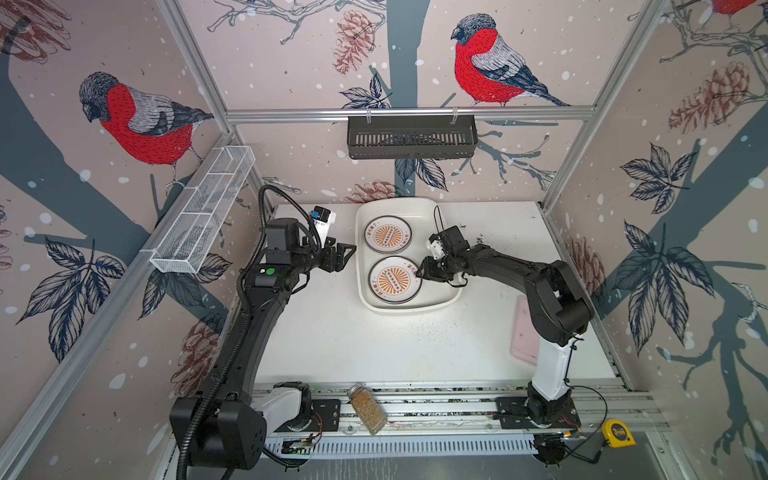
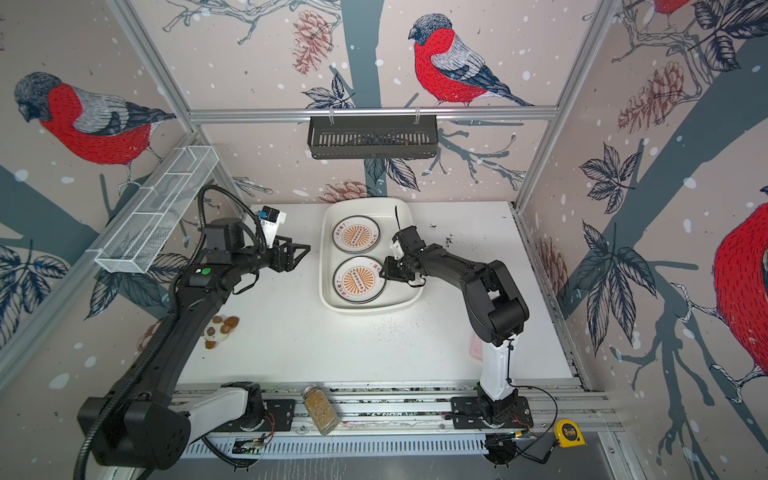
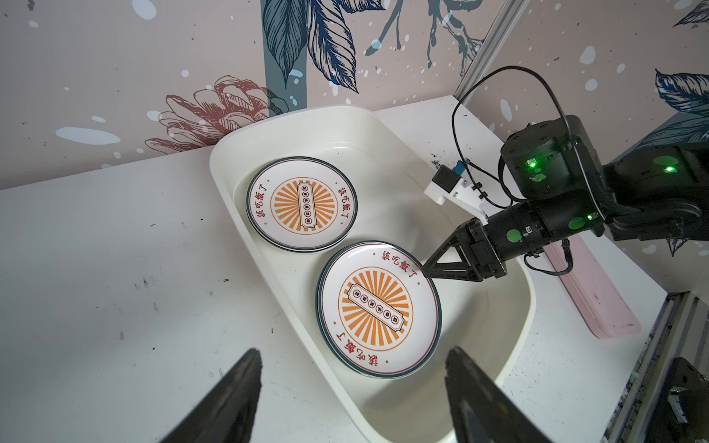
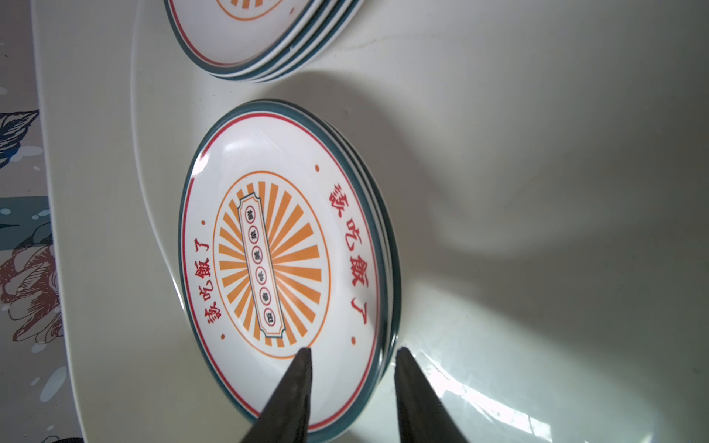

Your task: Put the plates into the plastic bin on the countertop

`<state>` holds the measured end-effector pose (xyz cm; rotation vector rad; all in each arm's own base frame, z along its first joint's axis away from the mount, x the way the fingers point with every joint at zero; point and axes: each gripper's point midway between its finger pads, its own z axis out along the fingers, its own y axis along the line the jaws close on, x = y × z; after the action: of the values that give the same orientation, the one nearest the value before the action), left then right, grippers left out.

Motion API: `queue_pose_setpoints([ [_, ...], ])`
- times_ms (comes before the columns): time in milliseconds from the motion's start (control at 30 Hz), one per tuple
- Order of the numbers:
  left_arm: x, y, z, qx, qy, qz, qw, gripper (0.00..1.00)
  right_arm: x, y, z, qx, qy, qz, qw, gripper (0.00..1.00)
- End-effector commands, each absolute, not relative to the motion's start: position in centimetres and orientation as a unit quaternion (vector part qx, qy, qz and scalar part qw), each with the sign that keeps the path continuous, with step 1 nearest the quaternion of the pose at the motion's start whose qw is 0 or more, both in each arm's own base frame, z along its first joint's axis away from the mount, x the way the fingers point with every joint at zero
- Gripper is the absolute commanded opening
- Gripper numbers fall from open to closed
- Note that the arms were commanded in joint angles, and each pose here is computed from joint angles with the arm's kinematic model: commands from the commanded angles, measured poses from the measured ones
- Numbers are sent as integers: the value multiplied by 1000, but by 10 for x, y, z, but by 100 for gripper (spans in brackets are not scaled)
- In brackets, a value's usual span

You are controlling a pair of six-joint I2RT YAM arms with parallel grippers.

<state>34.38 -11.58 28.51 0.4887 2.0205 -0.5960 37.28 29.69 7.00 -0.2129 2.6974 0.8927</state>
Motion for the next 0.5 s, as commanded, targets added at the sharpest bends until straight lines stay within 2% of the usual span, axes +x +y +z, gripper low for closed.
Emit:
queue_pose_setpoints([
  [0, 343, -117, 290, 208, 817, -244, 480, 76, 373, 299, 71, -81, 936, 309, 150, 38],
  [467, 343, -116, 287, 208, 818, -240, 479, 80, 373, 304, 64, -85, 935, 314, 143, 36],
])
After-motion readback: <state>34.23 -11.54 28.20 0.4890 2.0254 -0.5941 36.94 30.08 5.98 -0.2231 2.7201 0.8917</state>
